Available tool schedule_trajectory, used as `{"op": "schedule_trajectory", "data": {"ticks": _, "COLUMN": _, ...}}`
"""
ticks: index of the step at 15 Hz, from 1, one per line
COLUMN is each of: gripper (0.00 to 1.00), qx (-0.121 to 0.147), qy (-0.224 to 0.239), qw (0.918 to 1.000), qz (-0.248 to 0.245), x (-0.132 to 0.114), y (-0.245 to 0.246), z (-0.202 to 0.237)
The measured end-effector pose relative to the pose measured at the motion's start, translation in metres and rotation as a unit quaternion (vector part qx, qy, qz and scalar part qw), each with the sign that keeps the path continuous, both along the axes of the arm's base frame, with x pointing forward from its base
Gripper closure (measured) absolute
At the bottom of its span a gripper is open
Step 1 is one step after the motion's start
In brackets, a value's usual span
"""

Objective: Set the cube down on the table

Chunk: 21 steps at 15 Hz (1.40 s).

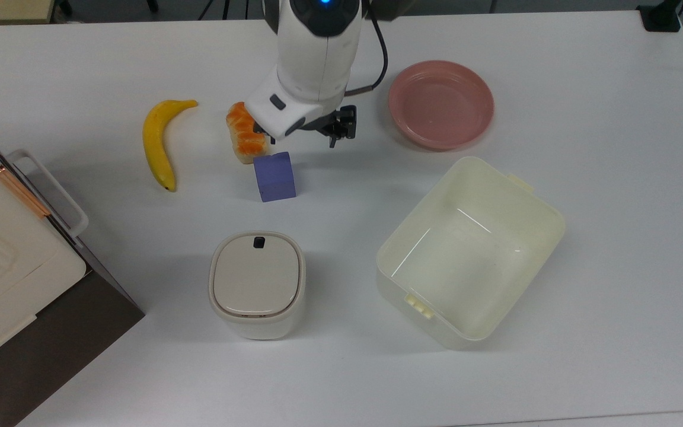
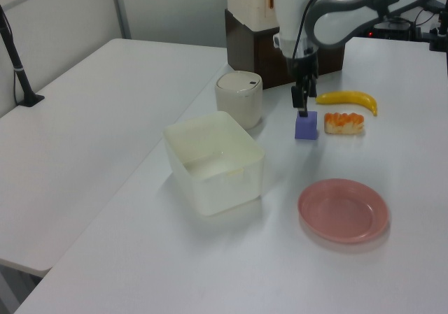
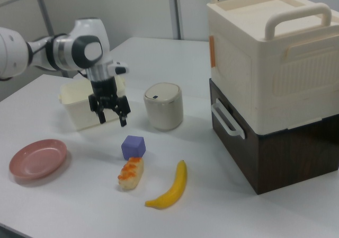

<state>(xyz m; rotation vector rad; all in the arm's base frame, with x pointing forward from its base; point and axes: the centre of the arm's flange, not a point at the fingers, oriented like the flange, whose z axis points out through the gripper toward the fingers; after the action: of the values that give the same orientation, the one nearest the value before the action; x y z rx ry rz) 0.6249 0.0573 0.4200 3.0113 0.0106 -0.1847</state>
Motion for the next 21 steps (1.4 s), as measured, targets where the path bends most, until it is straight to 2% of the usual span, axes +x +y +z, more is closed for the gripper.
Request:
{"op": "schedule_trajectory", "data": {"ticks": 4, "gripper": 0.0, "qx": 0.004, "qy": -0.046, "qw": 0.9989, "qz": -0.002, "x": -0.019, "y": -0.002, "z": 0.079}}
{"op": "schedule_trajectory", "data": {"ticks": 8, "gripper": 0.0, "qx": 0.005, "qy": -0.068, "qw": 0.9976, "qz": -0.014, "x": -0.057, "y": -0.015, "z": 0.153}}
{"op": "schedule_trajectory", "data": {"ticks": 11, "gripper": 0.0, "qx": 0.013, "qy": -0.076, "qw": 0.9967, "qz": -0.026, "x": -0.066, "y": -0.028, "z": 0.168}}
{"op": "schedule_trajectory", "data": {"ticks": 14, "gripper": 0.0, "qx": 0.028, "qy": -0.075, "qw": 0.9968, "qz": -0.01, "x": -0.07, "y": -0.041, "z": 0.175}}
{"op": "schedule_trajectory", "data": {"ticks": 21, "gripper": 0.0, "qx": 0.03, "qy": -0.077, "qw": 0.9966, "qz": -0.004, "x": -0.073, "y": -0.039, "z": 0.179}}
